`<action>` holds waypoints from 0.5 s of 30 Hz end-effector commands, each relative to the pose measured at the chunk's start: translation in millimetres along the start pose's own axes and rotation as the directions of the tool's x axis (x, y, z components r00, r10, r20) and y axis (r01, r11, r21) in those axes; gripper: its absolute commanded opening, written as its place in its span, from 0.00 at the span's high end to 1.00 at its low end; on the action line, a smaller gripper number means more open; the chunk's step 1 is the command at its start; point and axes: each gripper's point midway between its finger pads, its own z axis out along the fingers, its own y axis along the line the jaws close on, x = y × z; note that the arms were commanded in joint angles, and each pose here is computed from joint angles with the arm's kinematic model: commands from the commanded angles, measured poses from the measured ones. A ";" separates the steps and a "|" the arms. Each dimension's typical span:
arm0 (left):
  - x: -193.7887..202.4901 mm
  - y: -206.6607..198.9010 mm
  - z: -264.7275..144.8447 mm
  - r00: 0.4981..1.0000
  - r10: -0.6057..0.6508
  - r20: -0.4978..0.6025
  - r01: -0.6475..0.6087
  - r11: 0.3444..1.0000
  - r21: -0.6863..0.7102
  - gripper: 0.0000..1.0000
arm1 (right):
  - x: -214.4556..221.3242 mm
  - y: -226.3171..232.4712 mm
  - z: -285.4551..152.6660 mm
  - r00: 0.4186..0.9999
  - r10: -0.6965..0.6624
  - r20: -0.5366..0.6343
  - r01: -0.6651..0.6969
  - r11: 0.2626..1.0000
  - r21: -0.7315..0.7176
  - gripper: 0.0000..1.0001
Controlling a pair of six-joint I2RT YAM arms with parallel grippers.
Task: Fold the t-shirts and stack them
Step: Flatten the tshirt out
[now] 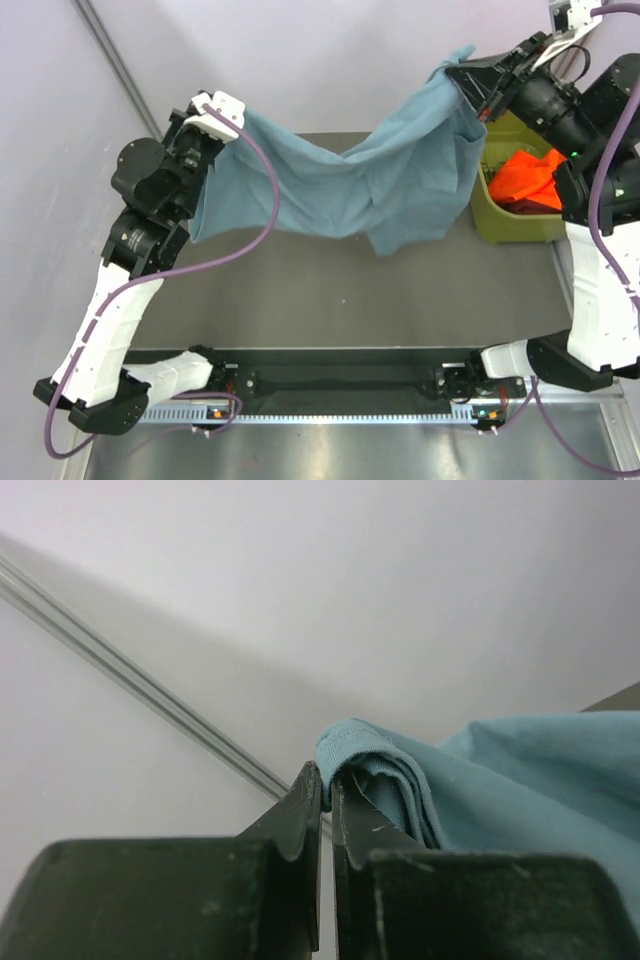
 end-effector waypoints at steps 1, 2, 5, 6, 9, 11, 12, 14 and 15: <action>29.2 -30.0 16.6 0.998 0.010 -0.059 -0.008 0.999 0.034 1.00 | 39.9 -23.9 21.8 0.994 0.070 -0.085 -0.067 0.997 0.040 1.00; 39.1 -41.4 19.2 0.996 0.012 -0.084 -0.007 0.998 0.060 1.00 | 66.9 -35.0 33.6 0.986 0.091 -0.141 -0.085 0.995 0.048 1.00; 87.0 -86.2 28.2 0.979 0.012 -0.204 0.021 0.988 0.156 1.00 | 125.3 -56.4 56.0 0.955 0.141 -0.259 -0.130 0.990 0.059 1.00; 108.1 -102.9 29.2 0.967 0.022 -0.254 0.028 0.981 0.192 1.00 | 141.2 -60.1 60.9 0.944 0.151 -0.292 -0.141 0.988 0.055 1.00; 163.8 -151.6 29.1 0.921 0.055 -0.385 0.058 0.959 0.276 1.00 | 207.1 -77.4 76.5 0.886 0.189 -0.422 -0.183 0.981 0.055 1.00; 196.4 -179.4 27.4 0.887 0.066 -0.457 0.092 0.945 0.315 1.00 | 259.6 -93.2 85.6 0.831 0.226 -0.508 -0.213 0.973 0.083 1.00; 219.4 -195.4 22.2 0.866 0.081 -0.493 0.105 0.935 0.338 1.00 | 277.2 -98.2 88.0 0.811 0.239 -0.534 -0.225 0.970 0.092 1.00; 262.3 -224.6 11.8 0.814 0.113 -0.570 0.136 0.917 0.375 1.00 | 324.6 -116.8 94.8 0.753 0.274 -0.598 -0.250 0.960 0.124 1.00; 273.5 -230.1 13.2 0.803 0.112 -0.585 0.137 0.921 0.365 1.00 | 339.4 -124.2 96.2 0.734 0.286 -0.616 -0.257 0.957 0.138 1.00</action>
